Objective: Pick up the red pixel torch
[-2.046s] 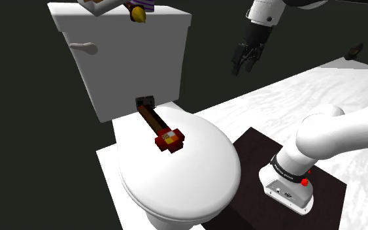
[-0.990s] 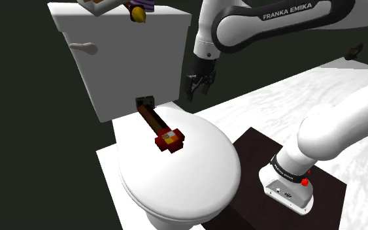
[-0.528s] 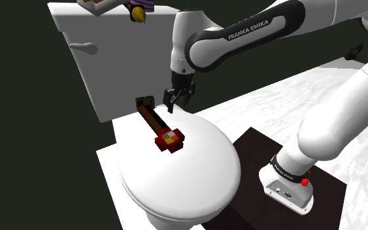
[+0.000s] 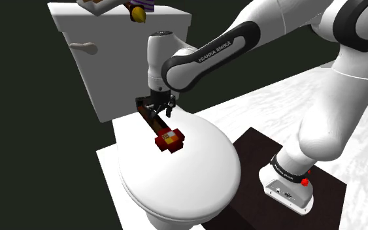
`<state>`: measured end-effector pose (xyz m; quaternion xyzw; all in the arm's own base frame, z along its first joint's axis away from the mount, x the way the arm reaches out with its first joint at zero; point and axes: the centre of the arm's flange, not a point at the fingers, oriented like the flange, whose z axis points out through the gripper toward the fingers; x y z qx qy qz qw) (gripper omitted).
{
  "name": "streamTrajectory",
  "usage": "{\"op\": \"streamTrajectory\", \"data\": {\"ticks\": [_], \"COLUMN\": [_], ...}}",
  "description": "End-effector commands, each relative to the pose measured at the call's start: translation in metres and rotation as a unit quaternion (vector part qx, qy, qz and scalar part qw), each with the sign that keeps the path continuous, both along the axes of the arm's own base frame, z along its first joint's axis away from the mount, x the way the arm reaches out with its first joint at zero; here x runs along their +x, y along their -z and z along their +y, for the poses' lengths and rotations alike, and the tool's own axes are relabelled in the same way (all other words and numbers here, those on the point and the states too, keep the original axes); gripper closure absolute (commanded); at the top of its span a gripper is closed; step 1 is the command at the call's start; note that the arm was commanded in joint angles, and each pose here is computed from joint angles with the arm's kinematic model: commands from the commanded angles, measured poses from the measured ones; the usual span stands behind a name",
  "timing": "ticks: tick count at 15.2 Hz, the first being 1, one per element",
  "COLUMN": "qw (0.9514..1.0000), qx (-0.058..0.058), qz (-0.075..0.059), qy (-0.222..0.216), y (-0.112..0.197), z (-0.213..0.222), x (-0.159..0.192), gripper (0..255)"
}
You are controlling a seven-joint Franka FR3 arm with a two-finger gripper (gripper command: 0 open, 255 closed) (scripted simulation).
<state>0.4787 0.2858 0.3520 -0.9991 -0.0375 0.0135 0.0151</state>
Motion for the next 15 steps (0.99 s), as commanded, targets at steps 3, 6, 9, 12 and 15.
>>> {"op": "streamTrajectory", "data": {"ticks": [3, 6, 9, 12, 15], "qw": [1.0000, 1.0000, 1.0000, 1.0000, 1.0000], "qx": [0.000, 0.000, 0.000, 0.000, 0.000], "qz": [0.000, 0.000, 0.000, 0.000, 0.000], "qy": [-0.001, -0.001, -0.001, -0.001, -0.001], "y": [0.020, 0.036, 0.039, 0.039, 0.039], "z": [0.003, 0.003, 0.003, 0.003, 0.004], "x": [0.004, 0.004, 0.003, 0.003, 0.003], "gripper": [0, 0, 255, 255, 255]}}
